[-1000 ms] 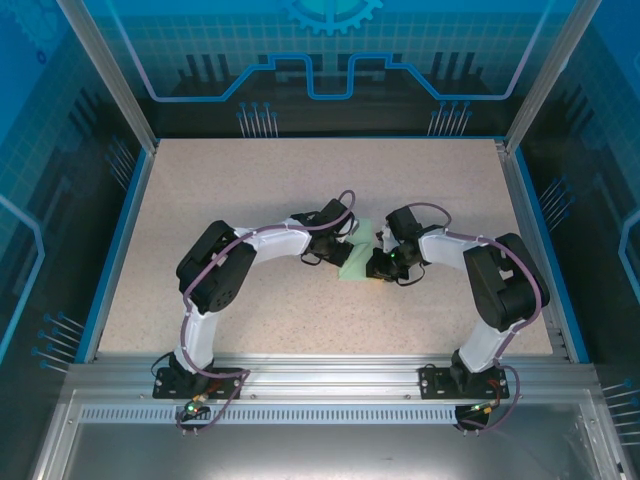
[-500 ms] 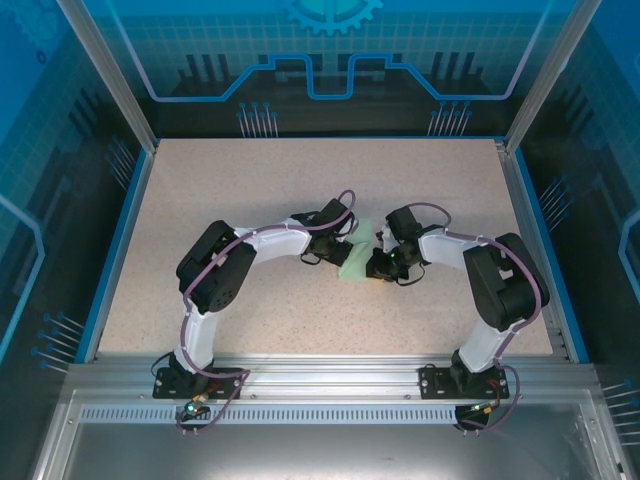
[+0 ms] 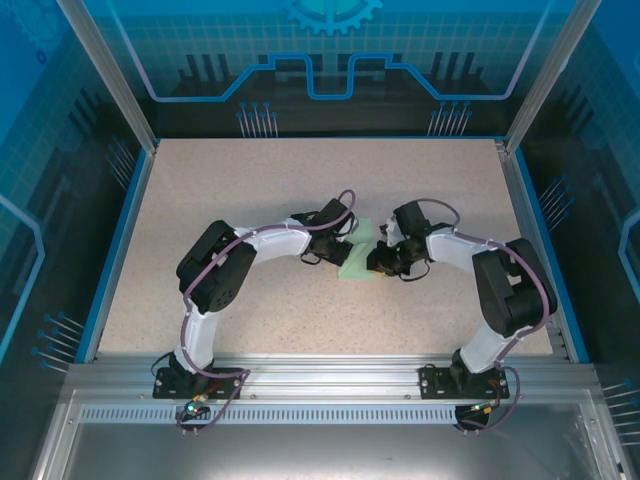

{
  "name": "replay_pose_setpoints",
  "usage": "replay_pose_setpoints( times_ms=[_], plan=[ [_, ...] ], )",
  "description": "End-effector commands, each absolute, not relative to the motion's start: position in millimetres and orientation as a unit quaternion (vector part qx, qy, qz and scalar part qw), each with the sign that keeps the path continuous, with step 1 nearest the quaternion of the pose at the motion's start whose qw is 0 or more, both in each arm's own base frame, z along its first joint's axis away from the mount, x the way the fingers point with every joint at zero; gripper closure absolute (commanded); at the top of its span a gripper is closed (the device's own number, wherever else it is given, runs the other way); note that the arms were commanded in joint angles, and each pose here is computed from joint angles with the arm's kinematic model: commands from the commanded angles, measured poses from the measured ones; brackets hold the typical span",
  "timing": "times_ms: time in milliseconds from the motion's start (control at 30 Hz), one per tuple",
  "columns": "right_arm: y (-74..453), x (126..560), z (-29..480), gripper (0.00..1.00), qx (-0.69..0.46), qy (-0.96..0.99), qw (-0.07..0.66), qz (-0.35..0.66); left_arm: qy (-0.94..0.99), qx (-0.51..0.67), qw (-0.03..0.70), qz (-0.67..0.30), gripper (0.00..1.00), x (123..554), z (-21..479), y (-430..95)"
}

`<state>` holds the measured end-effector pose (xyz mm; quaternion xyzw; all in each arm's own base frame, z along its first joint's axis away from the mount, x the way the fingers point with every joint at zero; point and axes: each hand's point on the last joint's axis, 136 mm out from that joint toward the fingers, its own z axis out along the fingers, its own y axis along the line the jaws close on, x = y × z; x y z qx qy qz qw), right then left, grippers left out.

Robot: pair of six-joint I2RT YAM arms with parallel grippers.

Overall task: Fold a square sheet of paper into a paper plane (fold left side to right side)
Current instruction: Fold the triangle a second time at the center of the table.

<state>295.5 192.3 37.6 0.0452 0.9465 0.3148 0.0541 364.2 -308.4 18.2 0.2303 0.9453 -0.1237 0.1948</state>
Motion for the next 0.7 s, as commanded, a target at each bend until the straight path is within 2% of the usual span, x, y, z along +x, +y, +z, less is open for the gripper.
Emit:
replay_pose_setpoints(
  times_ms=[0,100,267,667],
  plan=[
    [202.4,313.7,55.5,0.85,0.075,0.921,0.068,0.376,0.945,0.230,0.190,-0.131,0.91,366.9,11.9,-309.6],
    [215.5,340.3,65.3,0.86,0.087,0.911,0.080,0.395,0.945,0.230,0.190,-0.133,0.91,366.5,11.7,-310.4],
    [228.5,357.2,60.3,0.86,0.091,0.913,0.078,0.391,0.945,0.230,0.190,-0.134,0.91,366.3,12.8,-310.7],
    [231.3,355.7,30.4,0.86,0.096,0.928,0.047,0.356,0.945,0.230,0.187,-0.136,0.91,365.7,11.1,-311.1]
  ],
)
